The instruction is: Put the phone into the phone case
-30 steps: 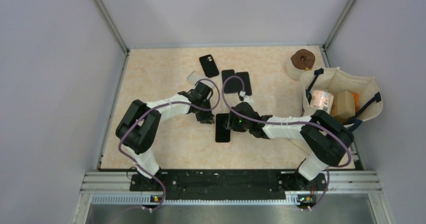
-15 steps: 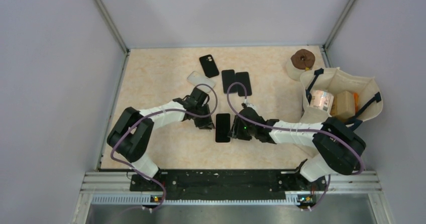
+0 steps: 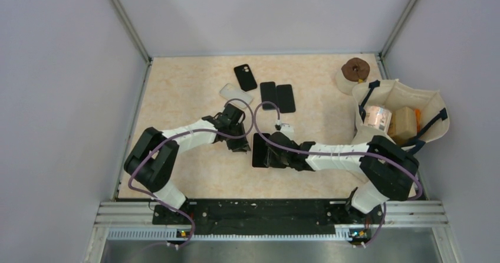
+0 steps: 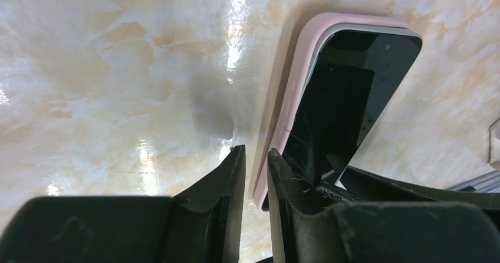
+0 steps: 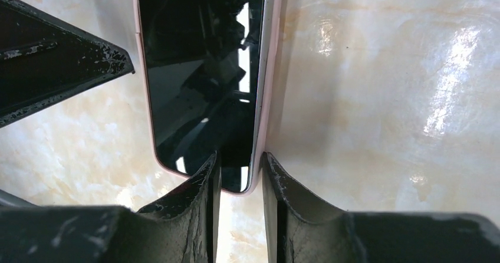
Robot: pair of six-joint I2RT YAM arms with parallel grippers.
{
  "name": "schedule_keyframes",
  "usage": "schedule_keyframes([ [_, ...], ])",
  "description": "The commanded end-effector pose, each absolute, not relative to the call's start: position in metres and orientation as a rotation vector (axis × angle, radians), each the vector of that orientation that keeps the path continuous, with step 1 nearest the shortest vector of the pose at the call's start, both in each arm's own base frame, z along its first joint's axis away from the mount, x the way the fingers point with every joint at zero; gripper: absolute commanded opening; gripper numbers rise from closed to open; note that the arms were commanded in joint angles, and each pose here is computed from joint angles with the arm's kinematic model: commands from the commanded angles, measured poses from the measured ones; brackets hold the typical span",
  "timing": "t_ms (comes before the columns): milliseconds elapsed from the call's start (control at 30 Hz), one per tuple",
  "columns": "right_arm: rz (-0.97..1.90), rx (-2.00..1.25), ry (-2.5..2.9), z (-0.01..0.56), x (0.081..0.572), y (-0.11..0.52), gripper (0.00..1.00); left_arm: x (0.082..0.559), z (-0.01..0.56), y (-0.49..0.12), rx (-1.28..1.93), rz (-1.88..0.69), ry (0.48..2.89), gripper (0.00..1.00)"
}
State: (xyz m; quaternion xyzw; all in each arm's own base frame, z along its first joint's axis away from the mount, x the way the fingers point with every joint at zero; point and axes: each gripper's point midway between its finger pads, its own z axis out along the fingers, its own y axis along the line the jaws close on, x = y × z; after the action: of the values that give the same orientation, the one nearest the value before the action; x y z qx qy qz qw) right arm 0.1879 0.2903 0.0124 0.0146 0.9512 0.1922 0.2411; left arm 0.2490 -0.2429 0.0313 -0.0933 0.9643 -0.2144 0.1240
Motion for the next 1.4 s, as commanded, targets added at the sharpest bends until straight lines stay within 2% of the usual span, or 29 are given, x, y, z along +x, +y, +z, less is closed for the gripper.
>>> schedule_keyframes([
  [0, -0.11, -0.145, 2.939, -0.064, 0.105, 0.189, 0.19, 0.263, 0.045, -0.24, -0.263, -0.614, 2.749, 0.26],
  [200, -0.239, -0.205, 2.968, -0.081, 0.098, 0.191, 0.0, 0.272, 0.049, -0.24, -0.261, -0.624, 2.739, 0.27],
  [300, -0.12, -0.179, 2.949, -0.072, 0.105, 0.209, 0.0, 0.275, 0.051, -0.241, -0.254, -0.62, 2.739, 0.27],
  [467, 0.198, -0.095, 2.781, -0.003, 0.161, 0.248, 0.4, 0.272, 0.058, -0.24, -0.261, -0.639, 2.734, 0.27],
  [567, 0.339, -0.046, 2.658, 0.04, 0.208, 0.258, 0.54, 0.261, 0.061, -0.235, -0.284, -0.648, 2.726, 0.28],
  [800, 0.577, -0.037, 2.465, 0.089, 0.313, 0.268, 0.56, 0.209, 0.051, -0.229, -0.323, -0.588, 2.755, 0.24],
  [967, 0.647, -0.125, 2.465, 0.084, 0.348, 0.29, 0.55, 0.174, 0.052, -0.246, -0.299, -0.626, 2.774, 0.2],
  [1100, 0.676, -0.17, 2.528, 0.059, 0.351, 0.302, 0.49, 0.159, 0.046, -0.267, -0.27, -0.662, 2.803, 0.18],
  [1367, 0.75, -0.225, 2.561, 0.035, 0.344, 0.314, 0.48, 0.155, 0.03, -0.283, -0.292, -0.655, 2.819, 0.17],
])
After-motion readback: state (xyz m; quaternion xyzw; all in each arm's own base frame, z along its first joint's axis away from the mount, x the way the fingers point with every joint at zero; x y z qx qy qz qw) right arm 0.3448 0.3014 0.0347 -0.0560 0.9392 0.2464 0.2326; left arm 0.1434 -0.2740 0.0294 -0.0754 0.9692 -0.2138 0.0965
